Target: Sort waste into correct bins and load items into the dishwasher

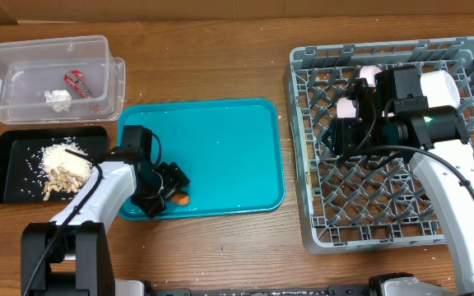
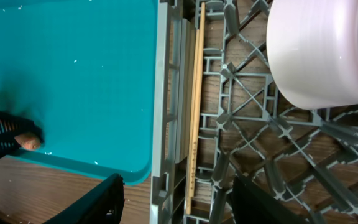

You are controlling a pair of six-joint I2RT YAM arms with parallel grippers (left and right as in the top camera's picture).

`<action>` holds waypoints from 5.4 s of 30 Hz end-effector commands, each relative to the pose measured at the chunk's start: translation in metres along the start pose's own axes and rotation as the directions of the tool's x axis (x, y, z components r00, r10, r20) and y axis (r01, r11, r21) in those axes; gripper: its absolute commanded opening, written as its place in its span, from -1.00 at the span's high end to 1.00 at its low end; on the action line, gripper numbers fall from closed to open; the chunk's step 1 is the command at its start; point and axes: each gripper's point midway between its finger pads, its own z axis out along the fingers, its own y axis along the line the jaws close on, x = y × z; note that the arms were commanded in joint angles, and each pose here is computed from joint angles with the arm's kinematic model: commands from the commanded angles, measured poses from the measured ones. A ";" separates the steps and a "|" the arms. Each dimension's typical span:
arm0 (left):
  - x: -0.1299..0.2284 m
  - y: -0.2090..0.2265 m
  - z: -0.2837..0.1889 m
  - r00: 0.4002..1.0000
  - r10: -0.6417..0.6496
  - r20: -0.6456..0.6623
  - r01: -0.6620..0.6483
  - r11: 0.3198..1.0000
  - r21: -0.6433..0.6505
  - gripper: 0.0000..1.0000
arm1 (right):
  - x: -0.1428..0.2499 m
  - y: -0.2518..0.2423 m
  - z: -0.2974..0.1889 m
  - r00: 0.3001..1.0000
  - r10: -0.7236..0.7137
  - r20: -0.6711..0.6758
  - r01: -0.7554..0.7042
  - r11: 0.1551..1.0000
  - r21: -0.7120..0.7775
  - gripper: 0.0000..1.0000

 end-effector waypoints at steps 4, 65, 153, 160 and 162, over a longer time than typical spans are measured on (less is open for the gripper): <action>-0.004 0.009 0.006 0.999 0.008 0.038 -0.007 0.999 -0.043 -0.22 | 0.000 0.000 -0.001 1.000 -0.002 -0.001 0.002 1.000 0.009 -0.16; -0.203 0.100 -0.109 0.869 -0.113 0.481 0.249 0.941 -0.229 0.90 | 0.013 -0.002 -0.002 0.998 0.015 -0.053 -0.014 1.000 0.016 -0.17; 0.051 -0.002 -0.206 0.540 0.509 0.670 -0.583 0.801 -0.139 -1.00 | 0.067 -0.023 -0.075 0.843 -0.060 0.535 -0.007 0.993 0.121 -1.00; 0.051 -0.002 -0.206 0.540 0.509 0.670 -0.583 0.801 -0.139 -0.99 | 0.085 -0.028 -0.066 0.884 -0.043 0.466 -0.021 0.991 0.131 -1.00; 0.051 -0.002 -0.206 0.541 0.509 0.670 -0.583 0.801 -0.138 -1.00 | 0.088 -0.029 -0.065 0.889 -0.040 0.456 -0.025 0.990 0.136 -1.00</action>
